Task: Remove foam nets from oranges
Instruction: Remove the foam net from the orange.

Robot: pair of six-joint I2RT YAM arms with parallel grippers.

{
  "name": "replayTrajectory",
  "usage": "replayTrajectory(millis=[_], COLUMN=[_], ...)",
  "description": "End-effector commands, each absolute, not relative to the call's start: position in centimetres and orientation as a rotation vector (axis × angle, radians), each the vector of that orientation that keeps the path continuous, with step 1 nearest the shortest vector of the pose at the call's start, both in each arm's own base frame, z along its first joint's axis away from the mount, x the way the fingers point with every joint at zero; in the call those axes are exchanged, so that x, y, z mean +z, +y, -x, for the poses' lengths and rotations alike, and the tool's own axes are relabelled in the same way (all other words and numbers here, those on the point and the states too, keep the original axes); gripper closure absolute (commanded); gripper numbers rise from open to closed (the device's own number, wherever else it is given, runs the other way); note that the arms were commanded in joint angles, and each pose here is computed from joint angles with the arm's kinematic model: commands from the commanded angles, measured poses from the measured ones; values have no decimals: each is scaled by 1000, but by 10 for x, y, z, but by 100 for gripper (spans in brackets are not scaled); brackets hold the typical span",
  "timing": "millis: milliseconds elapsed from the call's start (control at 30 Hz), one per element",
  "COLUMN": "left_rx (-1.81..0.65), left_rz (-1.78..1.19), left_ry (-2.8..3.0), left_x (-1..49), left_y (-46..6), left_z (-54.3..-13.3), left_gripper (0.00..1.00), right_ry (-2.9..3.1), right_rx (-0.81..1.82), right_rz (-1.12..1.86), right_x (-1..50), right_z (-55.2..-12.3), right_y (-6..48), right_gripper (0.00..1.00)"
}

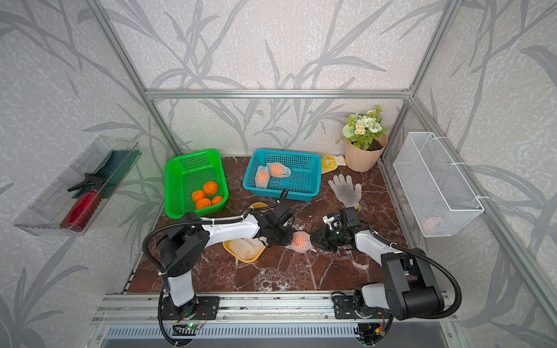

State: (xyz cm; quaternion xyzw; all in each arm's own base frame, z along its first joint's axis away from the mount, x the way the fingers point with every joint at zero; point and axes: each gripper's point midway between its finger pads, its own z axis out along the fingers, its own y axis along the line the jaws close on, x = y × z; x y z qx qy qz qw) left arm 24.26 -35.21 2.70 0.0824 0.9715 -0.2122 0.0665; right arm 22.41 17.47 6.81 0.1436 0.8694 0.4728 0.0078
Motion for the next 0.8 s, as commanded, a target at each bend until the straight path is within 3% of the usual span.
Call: replayTrajectory(millis=[0, 467, 700, 767], left_rx=[-532, -497, -522, -529], left_rz=[-279, -332, -366, -370], left_ry=[3021, 3048, 3053, 3053], left_x=[7, 7, 10, 11], left_y=[-342, -344, -353, -354], left_z=[-234, -233, -234, -234], left_gripper=[91, 92, 93, 93], right_ry=[2699, 2664, 2661, 2664], right_rx=[1511, 1610, 1648, 1654], right_rz=[-421, -430, -419, -423], right_x=[75, 74, 71, 67], right_z=[-219, -207, -208, -208], right_y=[177, 182, 189, 190], right_gripper=[71, 52, 33, 32])
